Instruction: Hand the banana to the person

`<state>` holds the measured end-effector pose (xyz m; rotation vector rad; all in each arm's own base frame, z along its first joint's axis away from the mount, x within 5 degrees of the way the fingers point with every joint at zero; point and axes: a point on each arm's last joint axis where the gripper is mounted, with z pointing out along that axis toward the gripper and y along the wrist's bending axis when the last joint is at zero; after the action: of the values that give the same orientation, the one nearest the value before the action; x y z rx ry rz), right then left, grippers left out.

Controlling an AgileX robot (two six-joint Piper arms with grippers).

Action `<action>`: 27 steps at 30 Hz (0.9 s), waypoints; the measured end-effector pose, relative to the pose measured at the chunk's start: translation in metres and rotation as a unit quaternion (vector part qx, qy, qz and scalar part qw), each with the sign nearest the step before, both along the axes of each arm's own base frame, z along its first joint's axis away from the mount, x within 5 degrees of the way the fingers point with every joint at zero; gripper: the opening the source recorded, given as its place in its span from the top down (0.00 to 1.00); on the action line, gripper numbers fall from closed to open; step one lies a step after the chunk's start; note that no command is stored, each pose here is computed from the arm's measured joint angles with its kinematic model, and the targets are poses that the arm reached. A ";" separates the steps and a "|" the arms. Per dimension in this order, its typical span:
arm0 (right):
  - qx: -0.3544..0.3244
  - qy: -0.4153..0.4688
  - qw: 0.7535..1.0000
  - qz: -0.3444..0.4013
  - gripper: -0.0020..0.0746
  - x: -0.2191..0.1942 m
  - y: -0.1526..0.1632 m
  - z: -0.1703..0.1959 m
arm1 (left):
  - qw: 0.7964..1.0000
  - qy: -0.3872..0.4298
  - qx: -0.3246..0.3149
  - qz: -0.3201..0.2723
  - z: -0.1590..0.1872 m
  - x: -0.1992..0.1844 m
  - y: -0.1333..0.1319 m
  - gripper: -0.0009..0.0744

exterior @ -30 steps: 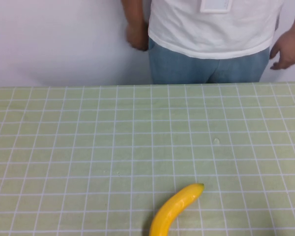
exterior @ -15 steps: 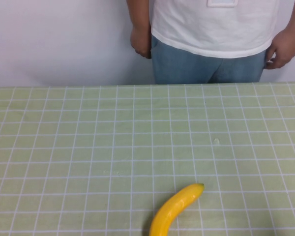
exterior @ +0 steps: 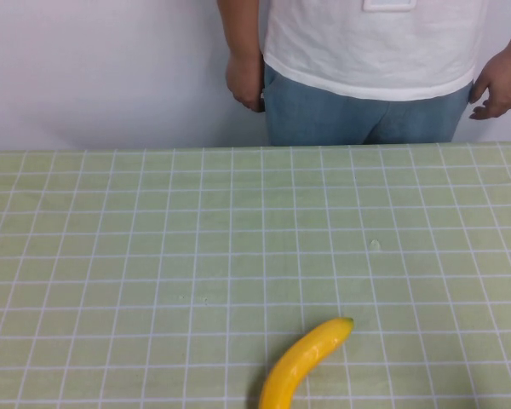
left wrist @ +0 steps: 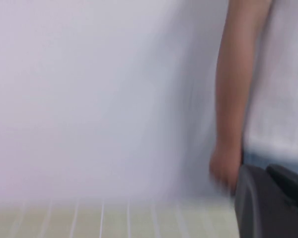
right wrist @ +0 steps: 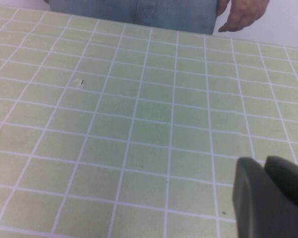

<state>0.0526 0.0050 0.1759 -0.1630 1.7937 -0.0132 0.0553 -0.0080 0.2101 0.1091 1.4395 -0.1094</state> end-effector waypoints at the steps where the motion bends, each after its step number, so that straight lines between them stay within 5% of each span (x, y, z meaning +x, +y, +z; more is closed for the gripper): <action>1: 0.000 0.000 1.000 0.000 0.98 0.000 0.000 0.000 | 1.000 -0.022 -0.003 -0.001 0.004 -0.001 0.000 0.99; 11: 0.000 0.000 1.000 0.000 0.98 0.000 0.000 0.000 | 0.985 -0.172 -0.027 -0.007 0.030 -0.010 0.000 0.99; 17: 0.000 0.000 1.000 0.000 0.98 0.000 0.000 0.000 | 0.925 -0.360 -0.111 -0.046 0.061 -0.034 0.003 0.99; 20: 0.000 0.000 1.000 0.000 0.98 0.000 0.000 0.000 | 0.912 -0.379 -0.146 -0.067 0.089 -0.043 0.004 0.99; 27: 0.000 0.000 1.000 0.000 0.98 0.000 0.000 0.000 | 0.956 -0.239 -0.161 -0.053 0.182 -0.062 0.009 0.99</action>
<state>0.0526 0.0050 0.1759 -0.1630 1.7937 -0.0132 -0.0063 0.0006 0.3923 -0.0538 0.9168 -0.3777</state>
